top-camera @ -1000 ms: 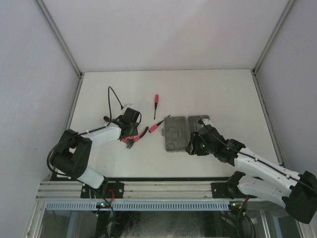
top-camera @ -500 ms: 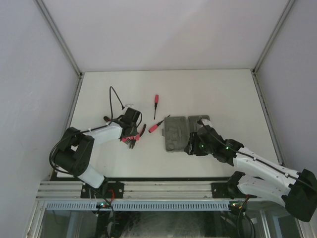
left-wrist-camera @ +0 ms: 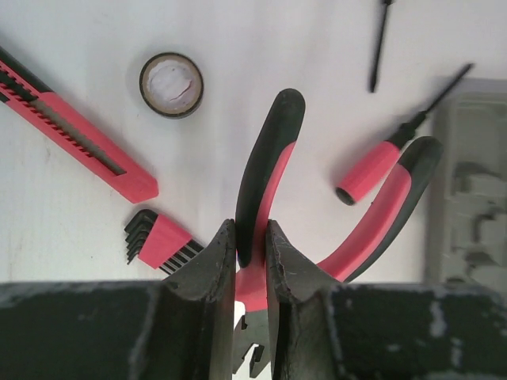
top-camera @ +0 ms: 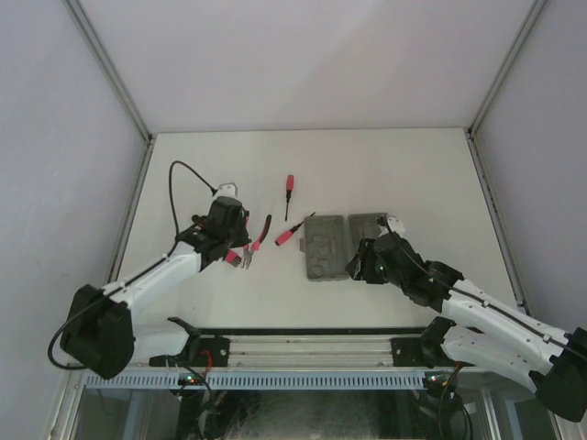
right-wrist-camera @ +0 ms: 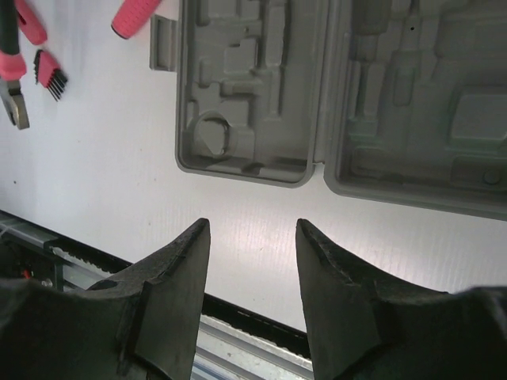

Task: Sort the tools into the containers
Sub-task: Pick up the pliers at the center of the board.

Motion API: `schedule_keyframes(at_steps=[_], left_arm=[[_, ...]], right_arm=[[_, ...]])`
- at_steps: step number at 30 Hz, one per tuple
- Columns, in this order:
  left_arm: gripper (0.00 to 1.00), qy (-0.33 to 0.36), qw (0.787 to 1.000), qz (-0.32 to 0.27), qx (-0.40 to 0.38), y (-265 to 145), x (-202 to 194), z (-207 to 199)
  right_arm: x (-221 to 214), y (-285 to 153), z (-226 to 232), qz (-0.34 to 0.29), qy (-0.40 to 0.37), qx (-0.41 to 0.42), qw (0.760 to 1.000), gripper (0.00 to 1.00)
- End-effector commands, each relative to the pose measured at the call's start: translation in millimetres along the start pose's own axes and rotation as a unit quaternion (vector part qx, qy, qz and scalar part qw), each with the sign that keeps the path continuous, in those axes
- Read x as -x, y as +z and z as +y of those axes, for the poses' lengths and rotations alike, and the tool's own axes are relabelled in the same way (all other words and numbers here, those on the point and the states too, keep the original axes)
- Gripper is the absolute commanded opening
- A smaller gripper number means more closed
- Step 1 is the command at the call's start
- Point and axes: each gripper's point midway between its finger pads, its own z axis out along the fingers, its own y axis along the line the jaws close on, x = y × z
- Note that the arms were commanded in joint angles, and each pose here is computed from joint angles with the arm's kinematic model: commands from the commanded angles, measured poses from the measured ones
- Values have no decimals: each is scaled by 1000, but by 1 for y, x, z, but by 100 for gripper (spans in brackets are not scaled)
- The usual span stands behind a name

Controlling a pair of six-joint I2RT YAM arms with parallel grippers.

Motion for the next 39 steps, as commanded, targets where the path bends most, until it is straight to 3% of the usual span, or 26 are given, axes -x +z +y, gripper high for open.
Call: schedule_keyframes(at_steps=[1, 3, 6, 17, 29, 39], left_arm=[[13, -21, 995, -63, -73, -31, 28, -18], [12, -25, 993, -79, -88, -42, 34, -20], [1, -31, 990, -94, -102, -54, 39, -22], [0, -67, 978, -142, -137, -85, 54, -17], [0, -77, 975, -113, -175, -90, 41, -26], [0, -147, 952, -88, -255, -98, 23, -53]], right_arm=[[16, -6, 5, -38, 18, 7, 999, 47], [16, -7, 5, -40, 17, 10, 999, 47], [17, -8, 7, -43, 17, 17, 999, 48], [26, -16, 27, -78, 30, 89, 993, 60], [40, -5, 91, -101, 47, 215, 970, 61], [25, -3, 133, -102, 74, 255, 959, 63]])
